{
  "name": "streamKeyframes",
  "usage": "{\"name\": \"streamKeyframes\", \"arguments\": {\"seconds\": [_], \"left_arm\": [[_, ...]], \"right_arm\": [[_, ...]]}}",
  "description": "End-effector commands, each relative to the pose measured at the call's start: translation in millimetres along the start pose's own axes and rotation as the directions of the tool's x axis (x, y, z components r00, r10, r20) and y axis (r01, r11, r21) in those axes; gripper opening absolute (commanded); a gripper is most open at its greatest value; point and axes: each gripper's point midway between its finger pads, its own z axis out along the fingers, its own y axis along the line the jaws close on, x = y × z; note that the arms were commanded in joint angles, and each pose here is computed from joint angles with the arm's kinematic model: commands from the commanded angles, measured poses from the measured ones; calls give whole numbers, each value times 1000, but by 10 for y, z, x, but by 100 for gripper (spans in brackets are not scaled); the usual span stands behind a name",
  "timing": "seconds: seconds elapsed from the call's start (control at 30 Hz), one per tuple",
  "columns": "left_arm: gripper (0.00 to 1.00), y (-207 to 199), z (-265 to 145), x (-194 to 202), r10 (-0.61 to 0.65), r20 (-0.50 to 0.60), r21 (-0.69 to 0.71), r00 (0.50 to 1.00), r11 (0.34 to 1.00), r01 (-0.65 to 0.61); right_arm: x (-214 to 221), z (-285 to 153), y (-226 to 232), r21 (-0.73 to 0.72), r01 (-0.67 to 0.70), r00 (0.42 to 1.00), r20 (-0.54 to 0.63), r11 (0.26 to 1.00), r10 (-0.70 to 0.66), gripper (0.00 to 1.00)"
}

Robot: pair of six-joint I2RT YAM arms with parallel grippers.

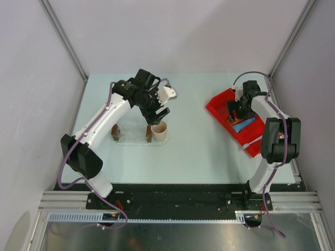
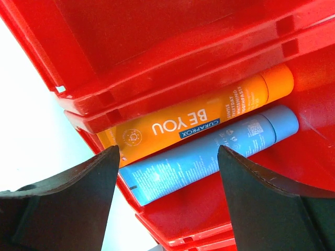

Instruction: Prepare toiletry sets of a toothbrush and toothpaste on the tray

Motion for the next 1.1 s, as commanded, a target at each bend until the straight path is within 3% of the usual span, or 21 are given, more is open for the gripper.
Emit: {"name": "streamKeyframes", "arguments": {"seconds": [0.0,0.37,0.63,1.07], "left_arm": [[85,-39,-171,-121,20,71,-14,997,1000,-19],[85,-33,-146,-124,12,68,-12,998,1000,-11],[86,-22,-124,-133,6,66,-10,998,1000,-6],[86,-28,-88,-126,-4,60,-4,998,1000,4]], "right_arm": [[-104,-60,-45,-61,-90,994,60,994,94,80],[-272,-302,163,-216,-134,980,116,967,161,81],[-398,-460,207,-224,-147,970,160,963,185,82],[-660,-216,217,-159,-285,940,145,945,308,81]]}}
